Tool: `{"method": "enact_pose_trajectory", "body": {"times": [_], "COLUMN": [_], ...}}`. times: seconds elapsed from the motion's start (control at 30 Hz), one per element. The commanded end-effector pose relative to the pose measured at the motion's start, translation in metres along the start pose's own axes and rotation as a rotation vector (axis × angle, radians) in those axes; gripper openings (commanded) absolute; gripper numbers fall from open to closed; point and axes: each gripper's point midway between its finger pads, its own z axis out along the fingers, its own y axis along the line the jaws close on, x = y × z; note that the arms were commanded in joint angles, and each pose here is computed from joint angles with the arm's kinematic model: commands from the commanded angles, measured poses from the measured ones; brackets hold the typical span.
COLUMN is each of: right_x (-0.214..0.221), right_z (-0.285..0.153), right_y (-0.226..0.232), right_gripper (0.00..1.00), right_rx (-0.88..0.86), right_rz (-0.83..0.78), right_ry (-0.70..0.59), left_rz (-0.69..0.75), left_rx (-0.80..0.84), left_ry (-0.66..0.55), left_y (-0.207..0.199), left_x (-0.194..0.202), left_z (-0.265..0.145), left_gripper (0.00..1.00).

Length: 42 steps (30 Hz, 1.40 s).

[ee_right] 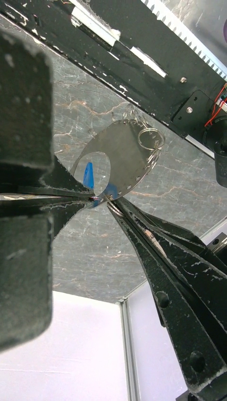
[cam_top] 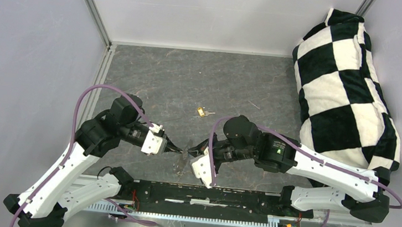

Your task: Put the keys on the keyring

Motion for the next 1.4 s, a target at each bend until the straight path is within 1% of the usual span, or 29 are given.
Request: {"method": "enact_pose_trajectory", "body": {"times": [0.0,0.2,0.37,0.5,0.8,1.2,1.37], "right_x": [-0.018,-0.020,-0.007,0.000,-0.010,-0.013,-0.013], "right_z": [-0.002,-0.004,-0.009,-0.017,-0.010,-0.005,-0.004], "right_y": [-0.013,-0.016,-0.023,-0.028,-0.028,-0.020,-0.016], "right_gripper": [0.00,0.00,0.00,0.00,0.00,0.00,0.00], "right_rx": [0.030,0.038,0.088,0.115,0.081,0.043,0.032], "right_rz": [-0.015,-0.022,-0.001,0.034,0.048,0.044,0.033], "right_ry": [-0.058,-0.060,0.010,0.023,-0.041,-0.071,-0.078], "left_rz": [0.031,0.030,0.044,0.051,0.041,0.030,-0.004], "left_rx": [-0.010,-0.011,-0.013,-0.014,-0.003,0.002,-0.020], "left_ry": [-0.038,-0.036,-0.040,-0.043,-0.043,-0.037,-0.041], "left_y": [0.005,0.006,0.006,0.005,0.006,0.008,0.012], "left_x": [-0.014,-0.014,-0.016,-0.017,-0.015,-0.012,-0.012], "left_z": [-0.001,-0.001,-0.002,-0.002,0.000,0.002,0.003], "left_gripper": [0.02,0.02,0.02,0.02,0.02,0.02,0.02]}}
